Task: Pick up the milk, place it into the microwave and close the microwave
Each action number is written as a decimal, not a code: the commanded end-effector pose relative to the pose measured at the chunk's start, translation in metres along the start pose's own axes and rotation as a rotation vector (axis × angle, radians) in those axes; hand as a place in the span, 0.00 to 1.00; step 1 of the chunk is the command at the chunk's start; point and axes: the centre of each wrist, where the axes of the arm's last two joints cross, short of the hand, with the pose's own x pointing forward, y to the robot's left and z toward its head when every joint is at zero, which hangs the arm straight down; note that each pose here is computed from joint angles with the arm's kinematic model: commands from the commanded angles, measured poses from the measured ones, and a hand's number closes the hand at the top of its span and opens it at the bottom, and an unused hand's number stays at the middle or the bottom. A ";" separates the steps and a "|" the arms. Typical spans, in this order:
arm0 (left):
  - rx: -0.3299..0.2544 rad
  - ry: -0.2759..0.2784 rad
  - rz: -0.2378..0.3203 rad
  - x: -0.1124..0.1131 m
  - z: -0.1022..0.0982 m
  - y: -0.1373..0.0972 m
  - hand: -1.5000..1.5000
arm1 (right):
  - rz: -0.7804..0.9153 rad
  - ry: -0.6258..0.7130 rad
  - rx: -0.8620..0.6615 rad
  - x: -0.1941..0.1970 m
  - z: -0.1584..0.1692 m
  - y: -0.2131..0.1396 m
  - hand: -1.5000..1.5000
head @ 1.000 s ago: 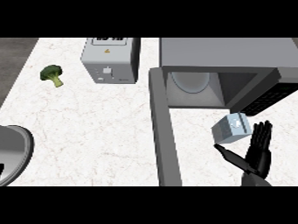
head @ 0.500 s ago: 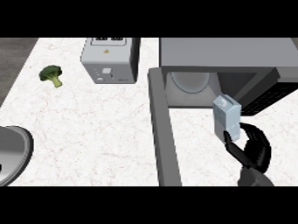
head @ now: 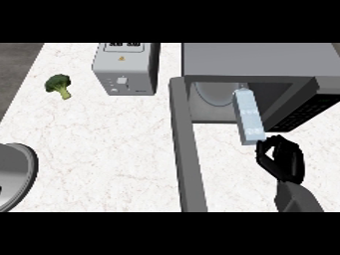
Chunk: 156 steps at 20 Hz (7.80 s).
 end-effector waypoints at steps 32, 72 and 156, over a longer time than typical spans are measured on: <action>0.033 0.000 0.000 0.010 0.033 0.041 0.00 | 0.021 0.041 0.346 0.127 -0.008 0.176 1.00; -0.005 0.022 0.010 -0.017 0.004 0.067 0.00 | 0.668 -0.180 0.146 0.052 -0.170 0.158 1.00; -0.077 0.043 0.024 -0.046 -0.010 0.049 0.00 | 0.643 -0.085 0.143 0.017 -0.126 0.124 0.00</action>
